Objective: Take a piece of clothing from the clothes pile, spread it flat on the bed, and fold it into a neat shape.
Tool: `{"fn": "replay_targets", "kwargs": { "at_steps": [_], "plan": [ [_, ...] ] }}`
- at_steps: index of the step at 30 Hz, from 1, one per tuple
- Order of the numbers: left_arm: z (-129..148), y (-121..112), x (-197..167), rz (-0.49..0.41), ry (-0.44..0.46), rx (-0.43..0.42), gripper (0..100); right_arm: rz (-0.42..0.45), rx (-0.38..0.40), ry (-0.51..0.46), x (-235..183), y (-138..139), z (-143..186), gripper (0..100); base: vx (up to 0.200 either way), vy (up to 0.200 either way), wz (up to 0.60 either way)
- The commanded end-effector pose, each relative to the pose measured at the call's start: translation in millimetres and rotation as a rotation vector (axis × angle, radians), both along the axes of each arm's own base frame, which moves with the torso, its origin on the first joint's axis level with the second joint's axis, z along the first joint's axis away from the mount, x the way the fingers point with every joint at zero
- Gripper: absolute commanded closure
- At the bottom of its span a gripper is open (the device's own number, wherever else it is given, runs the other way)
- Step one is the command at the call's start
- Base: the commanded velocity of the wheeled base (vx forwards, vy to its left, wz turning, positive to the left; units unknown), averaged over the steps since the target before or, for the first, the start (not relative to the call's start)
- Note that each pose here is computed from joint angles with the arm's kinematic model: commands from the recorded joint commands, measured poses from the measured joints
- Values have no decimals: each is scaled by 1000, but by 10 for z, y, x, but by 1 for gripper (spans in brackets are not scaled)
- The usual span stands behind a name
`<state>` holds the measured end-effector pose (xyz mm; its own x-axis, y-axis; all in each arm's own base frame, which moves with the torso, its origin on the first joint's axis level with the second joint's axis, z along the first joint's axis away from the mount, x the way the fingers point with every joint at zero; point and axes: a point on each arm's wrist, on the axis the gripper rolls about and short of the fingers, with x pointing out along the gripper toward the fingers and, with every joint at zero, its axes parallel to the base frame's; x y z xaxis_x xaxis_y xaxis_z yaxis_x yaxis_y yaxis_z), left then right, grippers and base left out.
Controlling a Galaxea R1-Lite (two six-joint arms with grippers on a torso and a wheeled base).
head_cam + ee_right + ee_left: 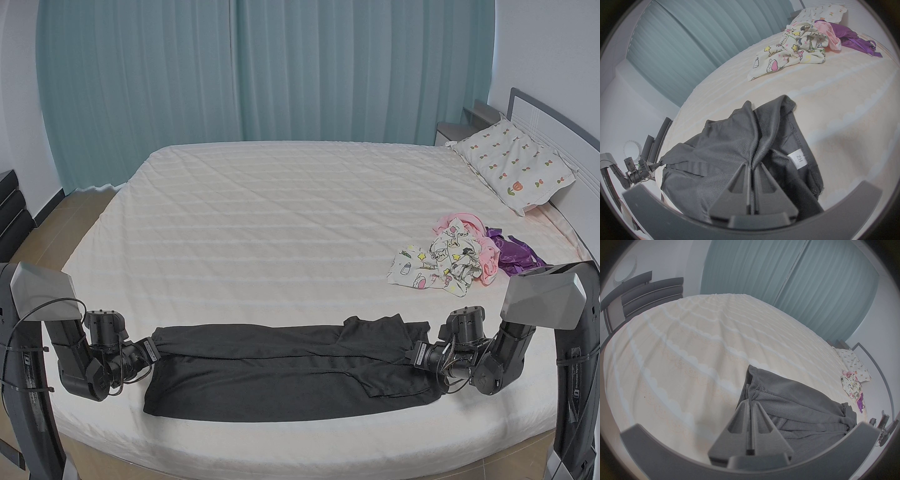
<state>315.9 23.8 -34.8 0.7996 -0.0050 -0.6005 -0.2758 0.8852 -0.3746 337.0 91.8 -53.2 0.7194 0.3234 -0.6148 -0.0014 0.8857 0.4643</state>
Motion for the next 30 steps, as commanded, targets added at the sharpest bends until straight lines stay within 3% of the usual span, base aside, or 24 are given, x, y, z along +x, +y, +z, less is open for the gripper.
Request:
{"fn": "replay_targets", "kwargs": {
  "at_steps": [1, 16, 25, 30],
  "plan": [
    [-11, 3, -5, 1, 4, 0, 100, -17, 2, 4, -33, -63, 13, 100, 0, 0, 0],
    [-16, -2, -50, -8, 18, -2, 100, -52, 6, -4, -39, -183, 12, 100, 0, 0, 0],
    [-11, -2, -212, -114, 53, 13, 100, -57, 7, -1, -37, -204, 2, 100, 0, 0, 0],
    [-30, -2, -219, -117, 65, 15, 100, -59, 6, -1, -33, -203, -6, 100, 0, 0, 0]
  ]
}}
